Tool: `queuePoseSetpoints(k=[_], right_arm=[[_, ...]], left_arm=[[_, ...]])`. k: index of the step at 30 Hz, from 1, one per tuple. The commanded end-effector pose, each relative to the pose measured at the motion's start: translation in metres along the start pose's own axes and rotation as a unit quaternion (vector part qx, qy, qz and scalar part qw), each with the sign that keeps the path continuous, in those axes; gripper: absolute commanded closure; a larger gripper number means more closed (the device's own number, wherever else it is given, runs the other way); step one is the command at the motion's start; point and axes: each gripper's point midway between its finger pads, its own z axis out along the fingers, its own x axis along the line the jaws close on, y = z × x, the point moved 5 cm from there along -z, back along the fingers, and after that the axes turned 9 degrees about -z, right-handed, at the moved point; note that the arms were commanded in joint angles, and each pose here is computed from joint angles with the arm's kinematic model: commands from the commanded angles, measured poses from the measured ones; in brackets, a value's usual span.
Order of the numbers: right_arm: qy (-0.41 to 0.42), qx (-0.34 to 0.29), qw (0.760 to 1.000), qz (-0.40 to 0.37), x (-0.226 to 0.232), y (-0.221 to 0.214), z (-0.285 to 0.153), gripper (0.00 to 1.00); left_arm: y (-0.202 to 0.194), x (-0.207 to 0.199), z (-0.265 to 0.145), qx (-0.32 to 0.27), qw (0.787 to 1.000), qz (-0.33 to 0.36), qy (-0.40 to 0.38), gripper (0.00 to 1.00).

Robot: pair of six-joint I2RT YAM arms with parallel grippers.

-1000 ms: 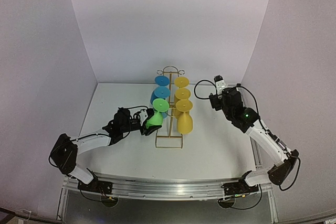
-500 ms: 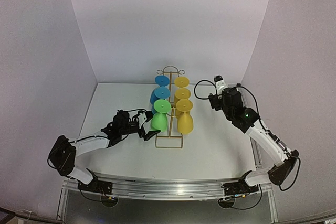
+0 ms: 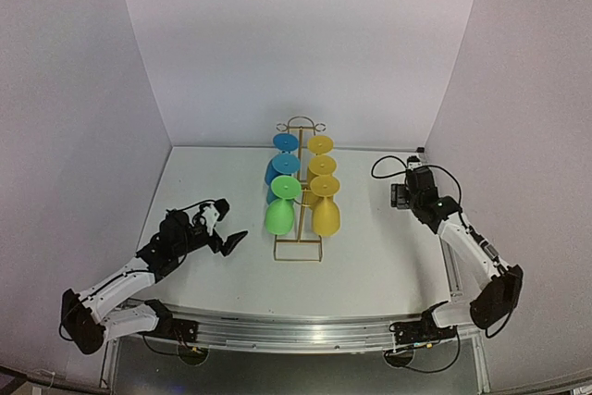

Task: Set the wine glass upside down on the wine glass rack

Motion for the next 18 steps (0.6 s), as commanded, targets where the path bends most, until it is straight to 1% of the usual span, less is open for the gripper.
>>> queuePoseSetpoints(k=[1,2,4,6,9,11,13,17,18], right_arm=[[0.021,0.038,0.994,0.096,-0.015,-0.039,0.002,0.13],[0.021,0.043,0.994,0.097,-0.015,-0.049,0.004,0.12],[0.028,0.022,0.995,0.098,-0.016,-0.060,-0.002,0.11],[0.037,0.004,0.995,0.098,-0.014,-0.080,-0.005,0.11],[0.030,-0.039,0.992,0.118,-0.018,-0.101,-0.017,0.11],[0.024,-0.047,0.991,0.123,-0.019,-0.117,-0.019,0.11],[0.023,-0.051,0.991,0.123,-0.020,-0.129,-0.021,0.11],[0.024,-0.052,0.990,0.125,-0.019,-0.147,-0.023,0.11],[0.022,-0.054,0.990,0.130,-0.019,-0.149,-0.024,0.11]], left_arm=[[-0.011,0.062,-0.030,0.006,0.981,-0.129,0.144,0.00],[-0.013,0.072,-0.036,-0.002,0.974,-0.154,0.167,0.00],[-0.018,0.098,-0.054,-0.025,0.955,-0.195,0.221,0.00],[-0.028,0.116,-0.067,-0.038,0.937,-0.235,0.256,0.00],[-0.044,0.137,-0.088,-0.066,0.913,-0.269,0.301,0.00],[-0.063,0.146,-0.098,-0.068,0.897,-0.289,0.327,0.00],[-0.077,0.152,-0.108,-0.070,0.889,-0.289,0.347,0.00],[-0.093,0.152,-0.123,-0.046,0.885,-0.285,0.365,0.00],[-0.096,0.152,-0.127,-0.036,0.881,-0.289,0.372,0.00]])
